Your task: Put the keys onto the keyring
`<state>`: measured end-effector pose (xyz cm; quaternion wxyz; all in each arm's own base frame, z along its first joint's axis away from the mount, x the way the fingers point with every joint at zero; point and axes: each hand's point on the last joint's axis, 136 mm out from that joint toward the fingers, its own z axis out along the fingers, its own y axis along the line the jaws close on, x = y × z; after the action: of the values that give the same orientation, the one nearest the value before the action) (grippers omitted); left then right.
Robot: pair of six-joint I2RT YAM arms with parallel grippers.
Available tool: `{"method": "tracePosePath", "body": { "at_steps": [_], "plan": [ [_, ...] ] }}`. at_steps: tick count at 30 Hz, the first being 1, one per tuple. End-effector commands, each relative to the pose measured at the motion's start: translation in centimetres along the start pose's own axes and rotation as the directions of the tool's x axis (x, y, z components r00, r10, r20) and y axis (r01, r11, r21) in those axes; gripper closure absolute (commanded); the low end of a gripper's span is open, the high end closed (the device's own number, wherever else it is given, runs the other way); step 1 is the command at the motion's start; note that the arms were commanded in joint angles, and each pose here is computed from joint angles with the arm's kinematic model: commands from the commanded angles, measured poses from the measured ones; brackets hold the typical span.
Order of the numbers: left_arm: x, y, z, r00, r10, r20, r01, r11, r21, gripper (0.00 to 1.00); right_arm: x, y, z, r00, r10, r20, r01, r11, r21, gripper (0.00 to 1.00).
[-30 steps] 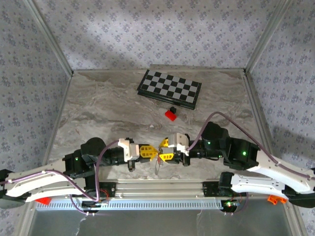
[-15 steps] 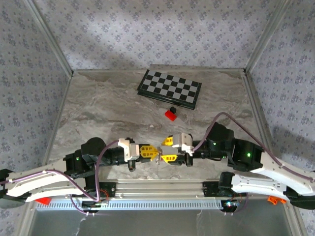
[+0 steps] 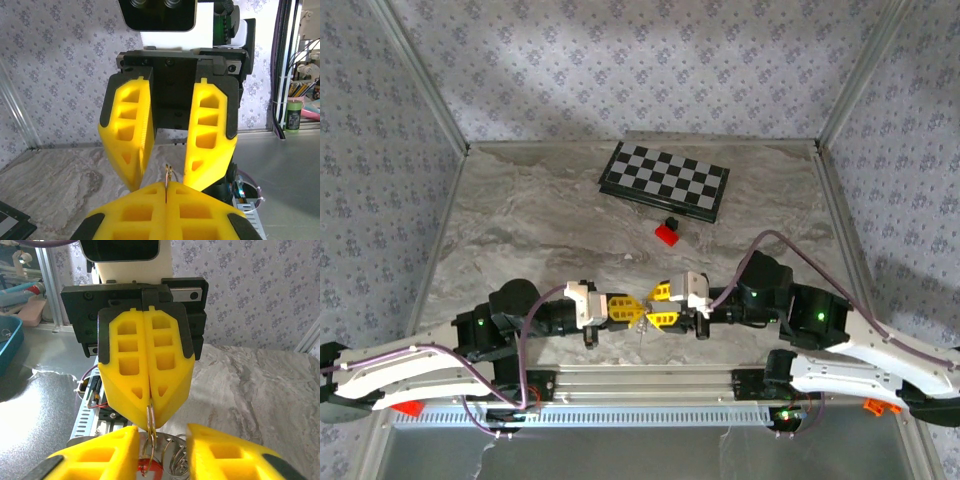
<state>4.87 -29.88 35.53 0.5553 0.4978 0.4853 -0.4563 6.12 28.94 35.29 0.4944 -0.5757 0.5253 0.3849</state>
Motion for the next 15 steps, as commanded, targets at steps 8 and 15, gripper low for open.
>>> {"method": "tracePosePath", "body": {
  "at_steps": [8,15],
  "plan": [
    [-2.2,-0.1,-0.4,0.998,0.014,0.064,-0.014,1.0,0.007,1.0,0.2,-0.6,0.3,1.0,0.001,-0.01,0.0,1.0,0.024,0.97],
    [0.8,1.7,-1.0,0.991,0.045,-0.123,-0.057,0.994,-0.096,0.93,2.0,-1.6,0.4,0.984,-0.008,-0.177,0.019,0.998,0.06,1.0]
  ]
}}
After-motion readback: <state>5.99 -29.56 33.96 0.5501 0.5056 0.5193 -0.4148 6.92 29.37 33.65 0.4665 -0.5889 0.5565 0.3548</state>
